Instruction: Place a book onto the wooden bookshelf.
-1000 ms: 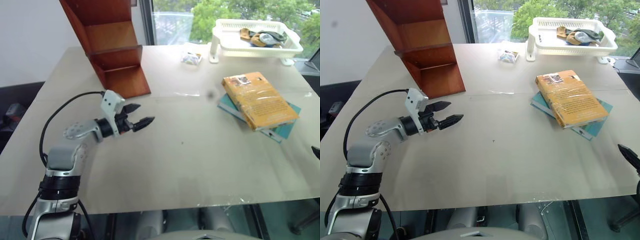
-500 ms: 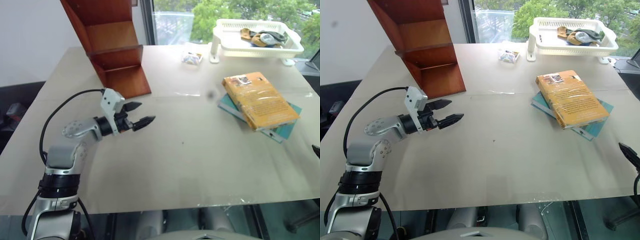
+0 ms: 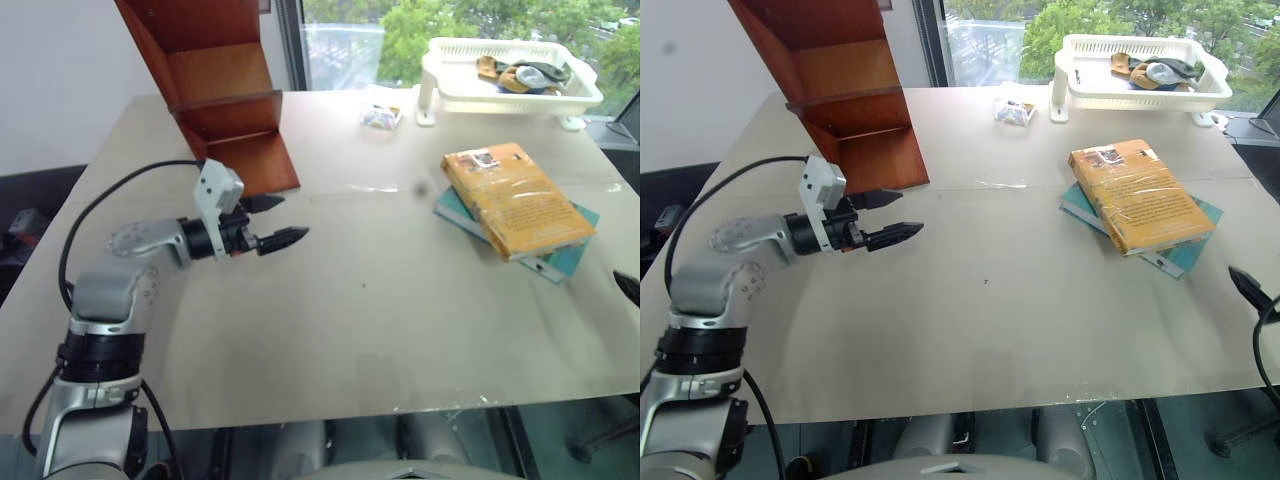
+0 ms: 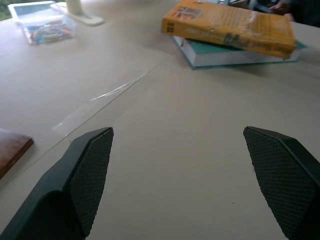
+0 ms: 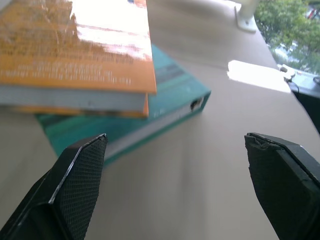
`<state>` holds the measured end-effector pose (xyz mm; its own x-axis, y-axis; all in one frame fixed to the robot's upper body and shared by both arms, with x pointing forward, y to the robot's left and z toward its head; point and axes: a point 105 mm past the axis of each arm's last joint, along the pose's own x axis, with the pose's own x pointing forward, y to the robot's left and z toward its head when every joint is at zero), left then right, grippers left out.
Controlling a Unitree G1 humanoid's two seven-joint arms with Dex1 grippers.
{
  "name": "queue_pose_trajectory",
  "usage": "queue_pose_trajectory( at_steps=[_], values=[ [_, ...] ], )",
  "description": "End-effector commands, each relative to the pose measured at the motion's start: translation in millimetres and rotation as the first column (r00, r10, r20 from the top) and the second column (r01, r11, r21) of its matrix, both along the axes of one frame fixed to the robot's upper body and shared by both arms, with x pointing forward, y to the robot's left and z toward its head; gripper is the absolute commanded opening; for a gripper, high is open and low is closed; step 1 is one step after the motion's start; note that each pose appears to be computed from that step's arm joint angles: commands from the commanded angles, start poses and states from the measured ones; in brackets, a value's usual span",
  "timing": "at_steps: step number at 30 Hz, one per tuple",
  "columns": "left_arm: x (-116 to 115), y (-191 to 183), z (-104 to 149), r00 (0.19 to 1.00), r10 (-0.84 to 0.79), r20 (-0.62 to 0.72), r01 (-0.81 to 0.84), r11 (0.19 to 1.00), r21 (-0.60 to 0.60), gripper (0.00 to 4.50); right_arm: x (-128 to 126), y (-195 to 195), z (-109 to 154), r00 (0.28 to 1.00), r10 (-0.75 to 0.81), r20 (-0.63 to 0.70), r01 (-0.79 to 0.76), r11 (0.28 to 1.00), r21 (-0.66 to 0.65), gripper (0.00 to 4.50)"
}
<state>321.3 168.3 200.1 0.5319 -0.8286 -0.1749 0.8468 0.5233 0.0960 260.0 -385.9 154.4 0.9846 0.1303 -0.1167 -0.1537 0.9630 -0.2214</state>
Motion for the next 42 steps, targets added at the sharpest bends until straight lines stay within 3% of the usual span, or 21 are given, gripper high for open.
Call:
queue_pose_trajectory(
  at_steps=[1, 9, 15, 19, 23, 27, 34, 42],
  values=[
    [-12, -8, 24, 0.992, -0.126, 0.032, 0.125, 0.992, 0.019, 4.43, 28, -14, 25, 0.996, -0.080, 0.048, 0.078, 0.996, 0.053, 4.50],
    [-9, -1, 53, 0.977, -0.183, 0.107, 0.174, 0.980, 0.093, 4.43, 89, -23, 25, 0.988, -0.152, 0.016, 0.139, 0.940, 0.313, 4.50],
    [-12, 2, 52, 0.977, -0.184, 0.110, 0.172, 0.979, 0.109, 4.43, 109, -21, 13, 0.977, -0.209, -0.035, 0.204, 0.878, 0.433, 4.50],
    [-15, 2, 48, 0.979, -0.168, 0.111, 0.156, 0.982, 0.108, 4.43, 115, -18, 1, 0.966, -0.241, -0.090, 0.254, 0.830, 0.497, 4.50],
    [-16, 5, 47, 0.984, -0.138, 0.117, 0.125, 0.985, 0.116, 4.43, 122, -2, -6, 0.980, -0.166, -0.114, 0.201, 0.813, 0.546, 4.50],
    [-16, 11, 46, 0.987, -0.114, 0.118, 0.098, 0.987, 0.130, 4.43, 124, 5, -21, 0.973, -0.157, -0.170, 0.223, 0.834, 0.504, 4.50],
    [-19, 16, 42, 0.990, -0.084, 0.111, 0.067, 0.987, 0.148, 4.43, 128, 34, -31, 0.985, 0.007, -0.174, 0.099, 0.798, 0.595, 4.50],
    [-20, 17, 37, 0.992, -0.072, 0.101, 0.057, 0.987, 0.148, 4.43, 122, 61, -51, 0.959, 0.190, -0.211, -0.035, 0.816, 0.577, 4.50]
  ],
)
